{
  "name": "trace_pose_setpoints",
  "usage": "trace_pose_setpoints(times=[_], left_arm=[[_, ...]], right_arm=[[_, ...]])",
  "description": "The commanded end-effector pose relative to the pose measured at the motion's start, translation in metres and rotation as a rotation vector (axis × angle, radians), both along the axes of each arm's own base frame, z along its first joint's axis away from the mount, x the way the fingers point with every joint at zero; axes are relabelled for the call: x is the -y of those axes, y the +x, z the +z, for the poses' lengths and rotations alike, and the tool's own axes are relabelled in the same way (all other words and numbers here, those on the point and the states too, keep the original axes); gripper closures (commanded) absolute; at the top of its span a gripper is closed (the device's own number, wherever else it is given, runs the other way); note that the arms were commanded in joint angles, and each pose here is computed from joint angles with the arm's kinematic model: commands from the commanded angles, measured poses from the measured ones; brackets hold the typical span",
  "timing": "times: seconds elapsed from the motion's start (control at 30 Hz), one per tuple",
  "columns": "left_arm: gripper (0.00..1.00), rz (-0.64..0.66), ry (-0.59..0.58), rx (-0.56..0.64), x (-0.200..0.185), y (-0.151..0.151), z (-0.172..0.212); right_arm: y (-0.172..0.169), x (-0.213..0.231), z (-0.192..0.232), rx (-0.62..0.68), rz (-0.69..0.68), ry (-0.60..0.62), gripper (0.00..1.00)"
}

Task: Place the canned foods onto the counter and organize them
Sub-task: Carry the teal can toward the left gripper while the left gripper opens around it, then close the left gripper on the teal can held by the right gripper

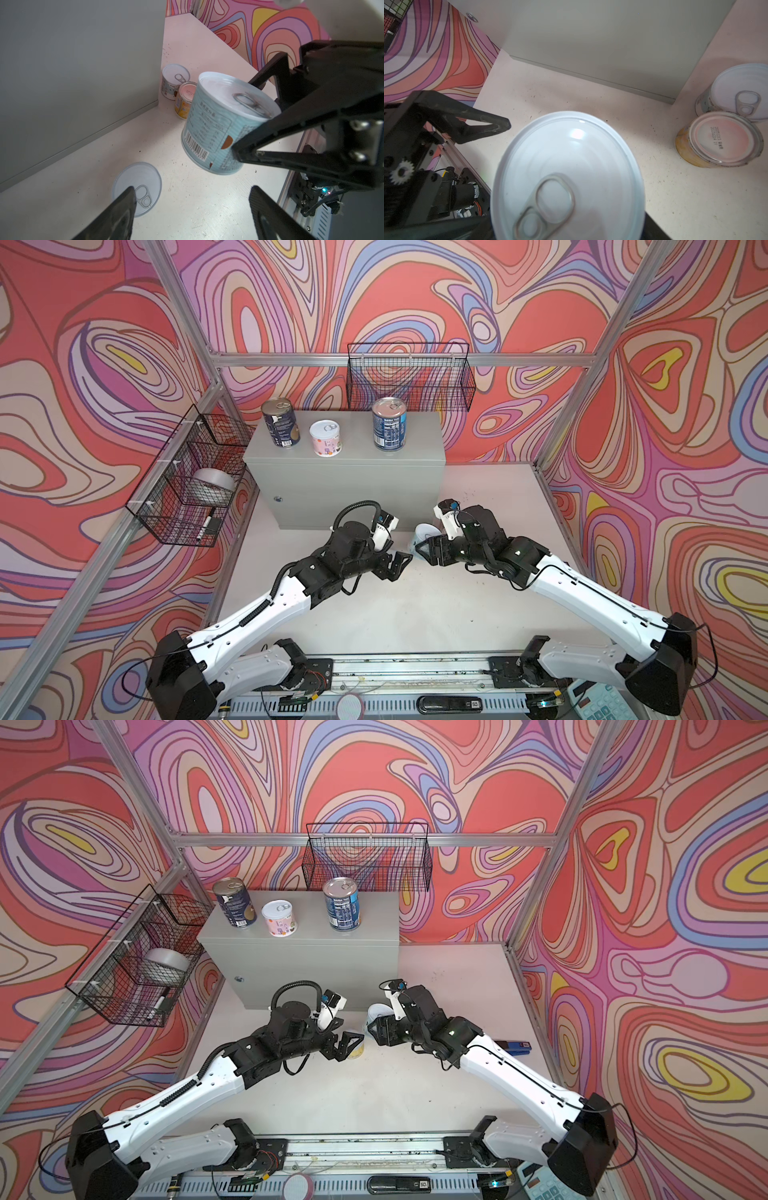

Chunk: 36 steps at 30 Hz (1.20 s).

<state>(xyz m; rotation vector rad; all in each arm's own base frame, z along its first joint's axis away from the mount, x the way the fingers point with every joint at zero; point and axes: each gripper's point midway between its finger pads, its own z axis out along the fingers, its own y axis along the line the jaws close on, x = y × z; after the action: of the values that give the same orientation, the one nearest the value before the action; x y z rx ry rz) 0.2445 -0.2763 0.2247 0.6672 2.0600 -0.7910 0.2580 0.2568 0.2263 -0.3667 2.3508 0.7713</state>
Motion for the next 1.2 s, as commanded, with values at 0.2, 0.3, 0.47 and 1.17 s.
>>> trace_pose_setpoints(times=[0.2, 0.3, 0.47, 1.17], left_arm=[[0.16, -0.087, -0.089, 0.032, 0.027, 0.0, 0.009], [0.17, -0.113, -0.104, 0.025, 0.035, -0.001, 0.008], [0.16, -0.13, -0.103, 0.004, 0.044, -0.001, -0.001], [0.17, -0.132, -0.166, 0.077, 0.066, 0.02, 0.005]], right_arm=[[0.004, -0.007, 0.035, 0.043, 0.012, 0.085, 0.52], [0.003, -0.007, 0.037, 0.043, 0.014, 0.098, 0.52], [0.001, -0.006, 0.041, 0.042, 0.014, 0.108, 0.52], [-0.012, -0.013, 0.04, -0.008, 0.088, 0.128, 0.53]])
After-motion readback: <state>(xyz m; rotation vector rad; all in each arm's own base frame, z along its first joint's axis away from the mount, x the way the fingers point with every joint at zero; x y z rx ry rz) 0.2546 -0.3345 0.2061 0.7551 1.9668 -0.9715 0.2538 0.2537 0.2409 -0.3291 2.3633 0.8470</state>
